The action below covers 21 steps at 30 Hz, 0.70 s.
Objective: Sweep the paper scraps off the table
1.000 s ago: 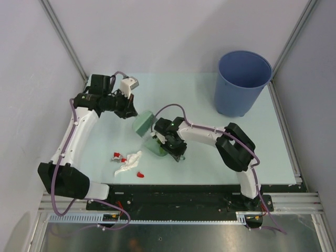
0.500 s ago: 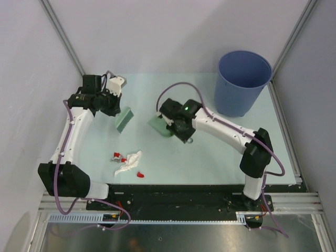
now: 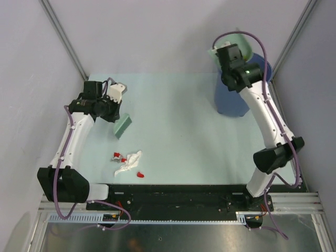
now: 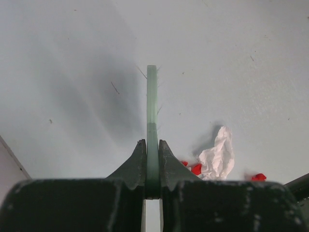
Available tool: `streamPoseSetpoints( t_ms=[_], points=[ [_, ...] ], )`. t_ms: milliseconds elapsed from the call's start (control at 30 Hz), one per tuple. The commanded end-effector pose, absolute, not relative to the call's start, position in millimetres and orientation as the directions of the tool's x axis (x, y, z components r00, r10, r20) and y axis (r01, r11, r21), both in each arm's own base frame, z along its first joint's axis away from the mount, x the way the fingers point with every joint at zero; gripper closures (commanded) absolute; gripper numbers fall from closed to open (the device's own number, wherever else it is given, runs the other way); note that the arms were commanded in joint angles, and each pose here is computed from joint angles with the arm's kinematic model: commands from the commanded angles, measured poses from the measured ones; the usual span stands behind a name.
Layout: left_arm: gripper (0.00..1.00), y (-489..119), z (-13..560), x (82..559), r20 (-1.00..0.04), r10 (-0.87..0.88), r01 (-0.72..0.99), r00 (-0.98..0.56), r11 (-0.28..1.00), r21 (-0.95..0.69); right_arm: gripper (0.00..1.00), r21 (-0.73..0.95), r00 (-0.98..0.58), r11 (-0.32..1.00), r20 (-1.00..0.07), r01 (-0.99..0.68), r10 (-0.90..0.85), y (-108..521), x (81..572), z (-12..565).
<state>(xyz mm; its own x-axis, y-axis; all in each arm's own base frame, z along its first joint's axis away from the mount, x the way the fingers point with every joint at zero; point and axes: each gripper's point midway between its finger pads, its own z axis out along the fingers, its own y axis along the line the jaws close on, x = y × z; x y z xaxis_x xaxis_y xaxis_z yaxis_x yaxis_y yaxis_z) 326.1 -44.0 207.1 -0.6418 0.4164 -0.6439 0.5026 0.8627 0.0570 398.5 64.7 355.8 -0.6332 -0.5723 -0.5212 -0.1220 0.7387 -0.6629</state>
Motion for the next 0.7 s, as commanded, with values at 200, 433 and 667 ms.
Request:
streamPoseSetpoints(
  t_ms=[200, 433, 667],
  points=[
    [1.00, -46, 222, 322, -0.688, 0.438, 0.527, -0.578, 0.845, 0.095, 1.00, -0.977, -0.540, -0.204, 0.140, 0.060, -0.830, -55, 419, 473],
    [1.00, -47, 220, 321, -0.687, 0.440, 0.532, -0.579, 0.842, 0.091, 1.00, -0.952, -0.528, -0.304, 0.240, 0.036, -0.815, -90, 431, 477],
    [1.00, -47, 228, 323, -0.700, 0.440, 0.529, -0.563, 0.842, 0.104, 1.00, -0.951, -0.484, -0.307, 0.289, -0.044, -0.826, -103, 461, 438]
  ],
)
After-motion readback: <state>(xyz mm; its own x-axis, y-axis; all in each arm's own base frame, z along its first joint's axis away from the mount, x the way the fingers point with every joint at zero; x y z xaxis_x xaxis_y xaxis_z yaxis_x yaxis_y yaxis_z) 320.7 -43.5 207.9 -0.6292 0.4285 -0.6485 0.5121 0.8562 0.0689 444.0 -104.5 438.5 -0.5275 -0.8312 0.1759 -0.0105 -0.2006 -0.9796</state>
